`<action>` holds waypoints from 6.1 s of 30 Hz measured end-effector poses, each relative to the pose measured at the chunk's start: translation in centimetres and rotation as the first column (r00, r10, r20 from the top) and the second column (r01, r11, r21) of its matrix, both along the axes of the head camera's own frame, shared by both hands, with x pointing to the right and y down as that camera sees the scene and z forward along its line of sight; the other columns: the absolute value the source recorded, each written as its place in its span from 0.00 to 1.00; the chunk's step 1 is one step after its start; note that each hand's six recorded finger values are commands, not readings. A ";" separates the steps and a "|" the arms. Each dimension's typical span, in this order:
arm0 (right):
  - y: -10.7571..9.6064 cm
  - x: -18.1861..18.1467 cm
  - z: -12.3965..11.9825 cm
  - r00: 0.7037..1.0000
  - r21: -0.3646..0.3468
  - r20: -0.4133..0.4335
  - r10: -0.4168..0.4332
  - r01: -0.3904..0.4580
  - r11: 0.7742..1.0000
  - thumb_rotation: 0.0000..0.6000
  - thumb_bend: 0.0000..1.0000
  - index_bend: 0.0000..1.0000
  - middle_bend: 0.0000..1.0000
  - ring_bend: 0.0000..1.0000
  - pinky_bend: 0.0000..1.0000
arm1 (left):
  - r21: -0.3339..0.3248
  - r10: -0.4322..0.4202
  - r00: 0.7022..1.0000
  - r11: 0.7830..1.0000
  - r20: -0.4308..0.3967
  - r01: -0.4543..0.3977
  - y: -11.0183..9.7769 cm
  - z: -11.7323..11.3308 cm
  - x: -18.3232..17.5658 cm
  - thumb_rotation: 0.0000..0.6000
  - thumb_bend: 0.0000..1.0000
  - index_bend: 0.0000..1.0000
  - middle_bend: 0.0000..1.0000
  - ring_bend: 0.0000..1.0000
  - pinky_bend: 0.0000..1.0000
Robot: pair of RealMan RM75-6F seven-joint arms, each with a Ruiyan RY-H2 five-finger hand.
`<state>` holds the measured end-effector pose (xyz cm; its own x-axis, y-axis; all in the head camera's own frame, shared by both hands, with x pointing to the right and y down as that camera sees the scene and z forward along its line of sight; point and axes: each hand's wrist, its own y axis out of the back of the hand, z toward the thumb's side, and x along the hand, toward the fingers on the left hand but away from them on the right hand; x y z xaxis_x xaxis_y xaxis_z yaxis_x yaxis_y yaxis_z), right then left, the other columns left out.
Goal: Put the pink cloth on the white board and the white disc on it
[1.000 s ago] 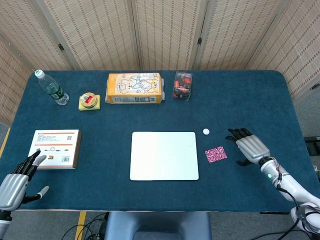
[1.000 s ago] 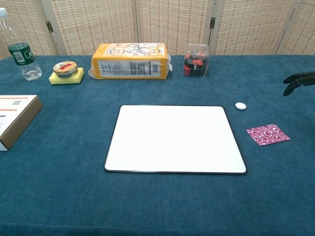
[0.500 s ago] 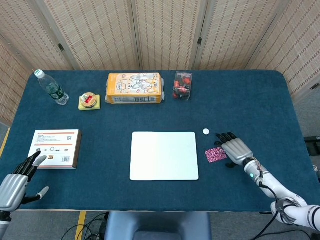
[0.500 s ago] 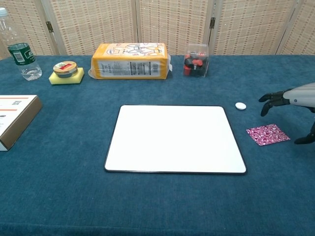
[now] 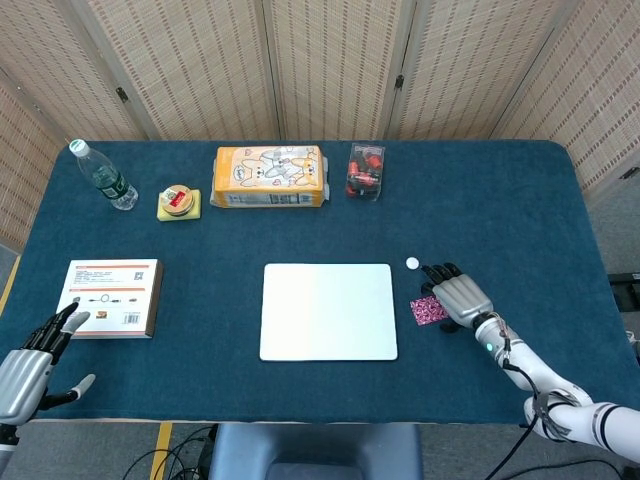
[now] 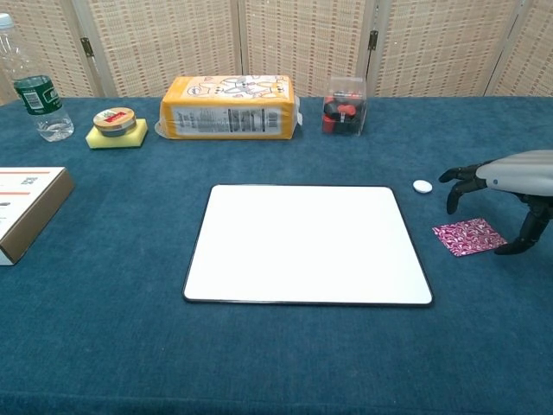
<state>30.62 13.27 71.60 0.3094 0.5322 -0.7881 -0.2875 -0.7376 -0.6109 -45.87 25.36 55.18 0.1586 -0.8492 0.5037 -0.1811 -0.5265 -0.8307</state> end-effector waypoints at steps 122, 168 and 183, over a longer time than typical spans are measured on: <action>-7.8 -5.2 2.6 0.998 0.107 -0.010 0.058 -0.057 0.993 1.00 0.14 0.34 0.05 0.00 0.00 | -0.005 0.001 1.000 1.000 -0.013 -0.002 -0.2 0.1 -0.3 1.00 0.29 0.00 0.04 0.10 0.22; -9.7 -4.3 6.0 0.996 0.080 -0.027 0.088 -0.086 0.993 1.00 0.16 0.47 0.10 0.00 0.00 | -0.051 0.001 1.000 0.999 0.023 0.000 -0.5 1.9 -0.4 1.00 0.29 0.00 0.04 0.10 0.22; -9.9 -4.7 6.5 0.996 0.075 -0.026 0.091 -0.089 0.993 1.00 0.18 0.54 0.13 0.00 0.00 | -0.049 0.004 1.000 0.999 0.012 -0.003 -0.7 2.0 -0.4 1.00 0.29 0.00 0.04 0.10 0.22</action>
